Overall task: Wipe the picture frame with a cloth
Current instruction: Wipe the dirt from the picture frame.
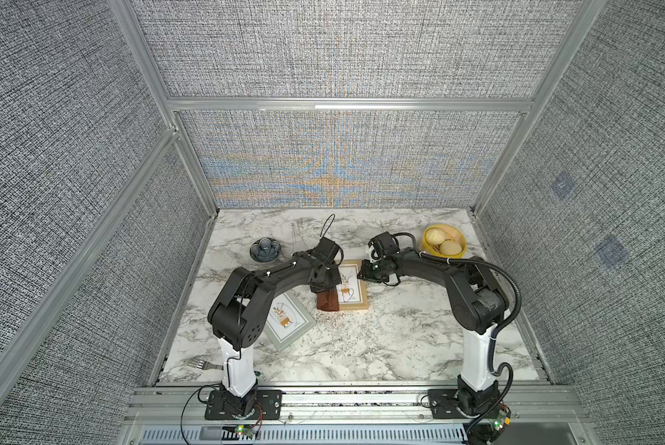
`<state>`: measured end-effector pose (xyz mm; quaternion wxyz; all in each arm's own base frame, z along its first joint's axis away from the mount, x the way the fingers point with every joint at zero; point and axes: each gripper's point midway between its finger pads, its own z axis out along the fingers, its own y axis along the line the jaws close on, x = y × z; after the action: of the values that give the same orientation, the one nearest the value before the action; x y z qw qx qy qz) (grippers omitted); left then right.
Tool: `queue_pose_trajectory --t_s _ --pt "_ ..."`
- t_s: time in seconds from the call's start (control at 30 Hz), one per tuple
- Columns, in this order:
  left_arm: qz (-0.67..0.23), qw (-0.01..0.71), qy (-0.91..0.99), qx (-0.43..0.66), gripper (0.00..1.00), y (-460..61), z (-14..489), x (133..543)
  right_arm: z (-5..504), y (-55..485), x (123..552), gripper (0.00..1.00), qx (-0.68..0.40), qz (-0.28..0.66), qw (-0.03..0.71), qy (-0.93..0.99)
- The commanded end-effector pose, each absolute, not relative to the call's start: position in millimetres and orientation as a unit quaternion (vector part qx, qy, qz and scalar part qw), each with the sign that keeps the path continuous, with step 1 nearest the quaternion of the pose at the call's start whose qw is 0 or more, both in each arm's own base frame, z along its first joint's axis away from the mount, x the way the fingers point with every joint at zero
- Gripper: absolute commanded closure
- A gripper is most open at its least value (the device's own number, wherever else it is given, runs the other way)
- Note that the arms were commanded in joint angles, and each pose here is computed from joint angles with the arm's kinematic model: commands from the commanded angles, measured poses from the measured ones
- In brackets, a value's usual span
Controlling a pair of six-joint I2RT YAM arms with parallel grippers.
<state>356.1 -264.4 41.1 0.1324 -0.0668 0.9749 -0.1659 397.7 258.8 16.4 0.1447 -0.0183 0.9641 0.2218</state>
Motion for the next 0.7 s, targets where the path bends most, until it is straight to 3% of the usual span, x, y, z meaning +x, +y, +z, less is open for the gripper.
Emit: queue_pose_trajectory --t_s 0.0,0.17,0.3,0.67 --pt "-0.137 0.145 0.979 -0.04 1.0 -254 42 375 -14 229 379 0.94 -0.007 0.145 0.104 0.984" --pt "-0.137 0.148 0.979 -0.027 1.0 -257 42 405 -17 229 378 0.94 -0.006 0.145 0.102 0.984" --pt "-0.143 0.134 0.98 -0.022 1.0 -260 37 401 -18 229 379 0.94 -0.005 0.143 0.101 0.984" --pt "-0.138 0.061 0.988 -0.023 1.0 -246 16 300 -24 225 378 0.95 0.012 0.134 0.095 0.986"
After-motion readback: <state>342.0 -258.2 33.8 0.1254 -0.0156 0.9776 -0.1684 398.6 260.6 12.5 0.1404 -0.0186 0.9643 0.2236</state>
